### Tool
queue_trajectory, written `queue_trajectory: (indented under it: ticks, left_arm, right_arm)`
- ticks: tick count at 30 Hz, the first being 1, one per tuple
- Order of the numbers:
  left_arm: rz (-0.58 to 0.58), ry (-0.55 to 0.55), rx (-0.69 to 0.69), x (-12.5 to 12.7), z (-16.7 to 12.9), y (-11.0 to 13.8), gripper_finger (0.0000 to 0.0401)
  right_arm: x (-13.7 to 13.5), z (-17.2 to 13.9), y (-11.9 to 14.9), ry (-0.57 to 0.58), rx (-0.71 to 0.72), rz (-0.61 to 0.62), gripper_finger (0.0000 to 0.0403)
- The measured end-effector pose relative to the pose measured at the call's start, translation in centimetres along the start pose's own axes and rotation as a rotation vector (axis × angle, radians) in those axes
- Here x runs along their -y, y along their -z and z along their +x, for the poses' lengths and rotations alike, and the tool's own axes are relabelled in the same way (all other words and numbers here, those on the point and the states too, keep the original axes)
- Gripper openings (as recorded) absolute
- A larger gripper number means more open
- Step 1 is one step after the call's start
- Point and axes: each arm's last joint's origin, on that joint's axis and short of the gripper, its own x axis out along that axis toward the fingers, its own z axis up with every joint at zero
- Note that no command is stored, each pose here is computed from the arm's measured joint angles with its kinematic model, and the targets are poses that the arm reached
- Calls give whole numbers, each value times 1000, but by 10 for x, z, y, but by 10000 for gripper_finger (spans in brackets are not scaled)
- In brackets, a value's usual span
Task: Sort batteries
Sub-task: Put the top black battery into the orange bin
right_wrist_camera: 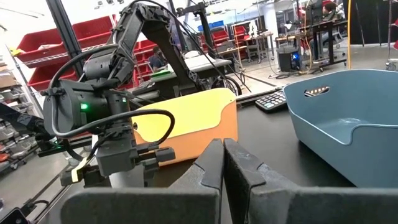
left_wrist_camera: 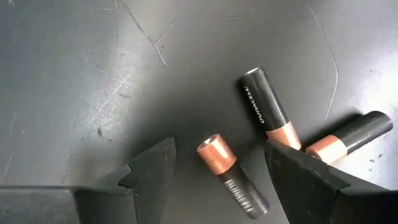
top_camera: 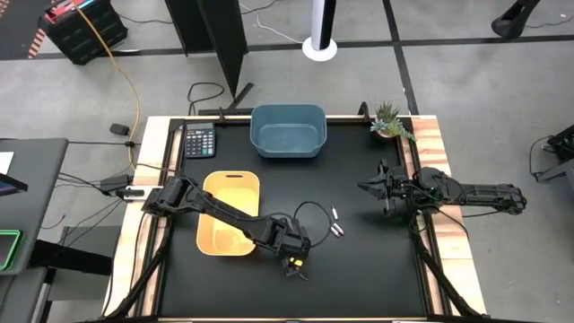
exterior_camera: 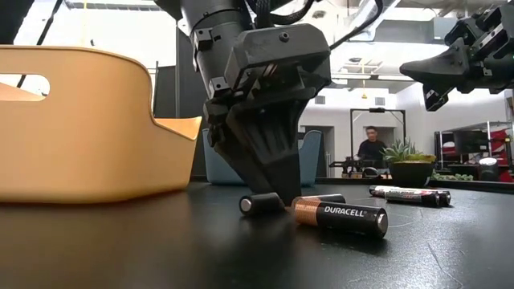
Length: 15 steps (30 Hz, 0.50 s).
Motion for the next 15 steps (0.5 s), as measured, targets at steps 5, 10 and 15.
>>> queue_trajectory:
  ticks: [5, 10, 15]
  left_arm:
    - [2, -9, -13, -1, 0, 1, 249]
    - [4, -26, -38, -3, -1, 3, 248]
    - [4, -59, -80, -5, -2, 7, 217]
  right_arm:
    - [0, 0, 0, 0, 0, 0, 31]
    - [0, 0, 0, 0, 0, 0, 31]
    - [0, 0, 0, 0, 0, 0, 31]
